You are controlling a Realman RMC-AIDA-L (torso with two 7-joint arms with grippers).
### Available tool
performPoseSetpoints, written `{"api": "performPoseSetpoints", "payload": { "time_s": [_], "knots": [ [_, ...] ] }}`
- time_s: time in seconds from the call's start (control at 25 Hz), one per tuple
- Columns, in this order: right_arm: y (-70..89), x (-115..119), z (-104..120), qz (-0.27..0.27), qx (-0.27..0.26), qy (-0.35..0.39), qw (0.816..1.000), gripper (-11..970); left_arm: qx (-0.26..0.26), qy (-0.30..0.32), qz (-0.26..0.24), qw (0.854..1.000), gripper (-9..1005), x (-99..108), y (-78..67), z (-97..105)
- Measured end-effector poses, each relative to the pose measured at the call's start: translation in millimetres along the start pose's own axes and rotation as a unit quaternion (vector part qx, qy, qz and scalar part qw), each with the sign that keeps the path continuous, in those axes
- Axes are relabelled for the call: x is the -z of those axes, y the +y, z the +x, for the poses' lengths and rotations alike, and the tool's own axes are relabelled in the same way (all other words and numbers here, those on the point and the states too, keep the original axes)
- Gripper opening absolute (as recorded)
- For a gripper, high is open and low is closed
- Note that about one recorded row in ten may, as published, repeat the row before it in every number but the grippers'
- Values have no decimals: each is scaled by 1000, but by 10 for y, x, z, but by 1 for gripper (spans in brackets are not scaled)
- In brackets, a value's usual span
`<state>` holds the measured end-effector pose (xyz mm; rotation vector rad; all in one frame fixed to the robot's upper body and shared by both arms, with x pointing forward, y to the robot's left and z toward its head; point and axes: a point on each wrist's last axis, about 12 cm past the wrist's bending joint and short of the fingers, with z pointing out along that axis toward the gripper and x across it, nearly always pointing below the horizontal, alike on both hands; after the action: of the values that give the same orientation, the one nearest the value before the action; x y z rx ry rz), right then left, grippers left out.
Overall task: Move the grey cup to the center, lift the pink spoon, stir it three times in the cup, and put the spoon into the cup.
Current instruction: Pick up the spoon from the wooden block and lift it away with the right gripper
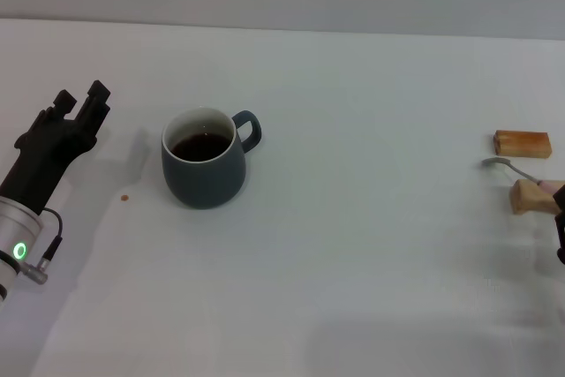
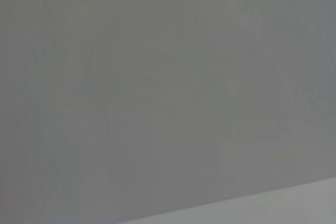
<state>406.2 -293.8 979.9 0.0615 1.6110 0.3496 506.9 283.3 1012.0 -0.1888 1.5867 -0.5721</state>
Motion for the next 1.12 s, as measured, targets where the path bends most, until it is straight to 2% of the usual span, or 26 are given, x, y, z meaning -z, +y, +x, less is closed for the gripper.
{"api": "performPoseSetpoints", "payload": {
  "time_s": [0.68, 1.12],
  "knots": [
    [21, -69, -66, -13, 2, -22, 1000, 138, 0, 0, 0, 1000, 618, 0, -2, -1],
    [31, -197, -157, -23, 6, -48, 999, 137, 0, -1, 0, 1000, 618, -1, -2, -1]
  ]
}}
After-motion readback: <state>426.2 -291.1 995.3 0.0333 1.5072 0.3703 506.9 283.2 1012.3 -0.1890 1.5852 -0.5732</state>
